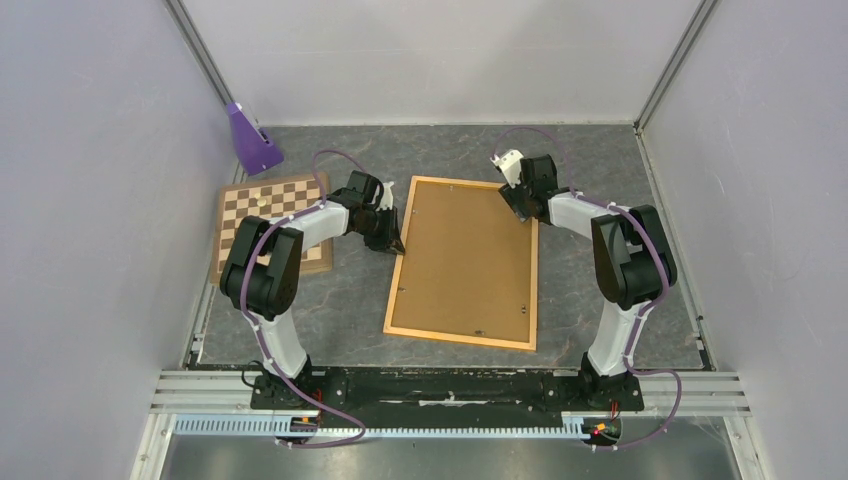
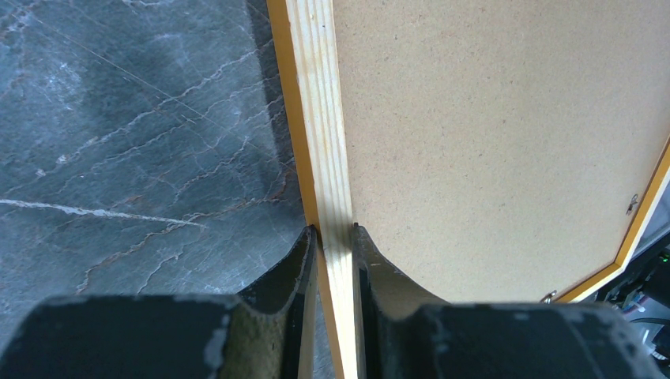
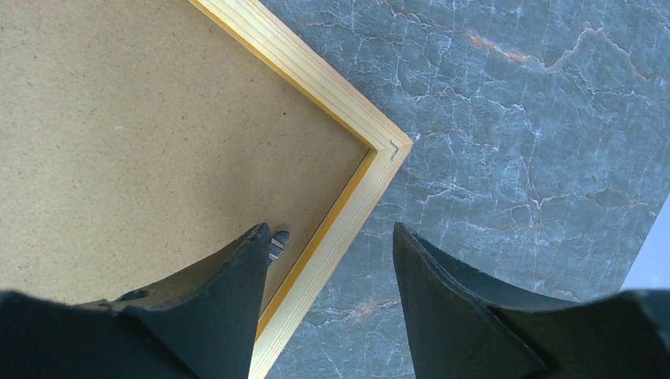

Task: Put the photo into the frame
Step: Install the photo frame at the center of the board.

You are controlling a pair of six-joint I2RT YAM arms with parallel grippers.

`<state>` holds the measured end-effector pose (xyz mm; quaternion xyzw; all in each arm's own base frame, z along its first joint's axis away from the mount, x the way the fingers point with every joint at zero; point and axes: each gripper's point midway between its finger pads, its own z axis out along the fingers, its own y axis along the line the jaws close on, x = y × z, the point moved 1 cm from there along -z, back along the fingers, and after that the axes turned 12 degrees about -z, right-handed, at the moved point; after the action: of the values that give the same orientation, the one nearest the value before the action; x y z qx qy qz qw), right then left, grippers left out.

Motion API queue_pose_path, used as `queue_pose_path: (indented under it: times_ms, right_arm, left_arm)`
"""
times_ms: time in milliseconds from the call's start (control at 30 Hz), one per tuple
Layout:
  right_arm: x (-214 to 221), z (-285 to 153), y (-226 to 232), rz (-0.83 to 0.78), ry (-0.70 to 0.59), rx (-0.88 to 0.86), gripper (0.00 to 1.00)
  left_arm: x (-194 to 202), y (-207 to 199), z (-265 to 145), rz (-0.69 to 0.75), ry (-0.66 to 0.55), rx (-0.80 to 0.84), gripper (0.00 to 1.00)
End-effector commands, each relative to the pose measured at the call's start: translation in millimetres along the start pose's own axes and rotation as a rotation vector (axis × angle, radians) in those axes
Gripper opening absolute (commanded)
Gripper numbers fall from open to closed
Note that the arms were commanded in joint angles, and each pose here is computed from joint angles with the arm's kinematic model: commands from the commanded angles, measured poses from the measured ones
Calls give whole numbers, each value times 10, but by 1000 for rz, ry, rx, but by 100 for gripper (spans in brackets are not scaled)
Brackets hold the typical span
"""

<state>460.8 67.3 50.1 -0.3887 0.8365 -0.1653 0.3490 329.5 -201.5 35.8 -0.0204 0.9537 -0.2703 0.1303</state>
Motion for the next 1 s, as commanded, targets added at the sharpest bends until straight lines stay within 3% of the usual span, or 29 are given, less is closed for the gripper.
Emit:
queue_pose_path:
  times_ms: [0, 967]
  right_arm:
    - [75, 28, -112, -4, 28, 37, 61]
    - [357, -113, -136, -2, 80, 42, 60]
  left_arm:
    - [3, -122, 21, 14, 6, 35, 2]
    - [-18, -79, 31, -38, -27, 9, 2]
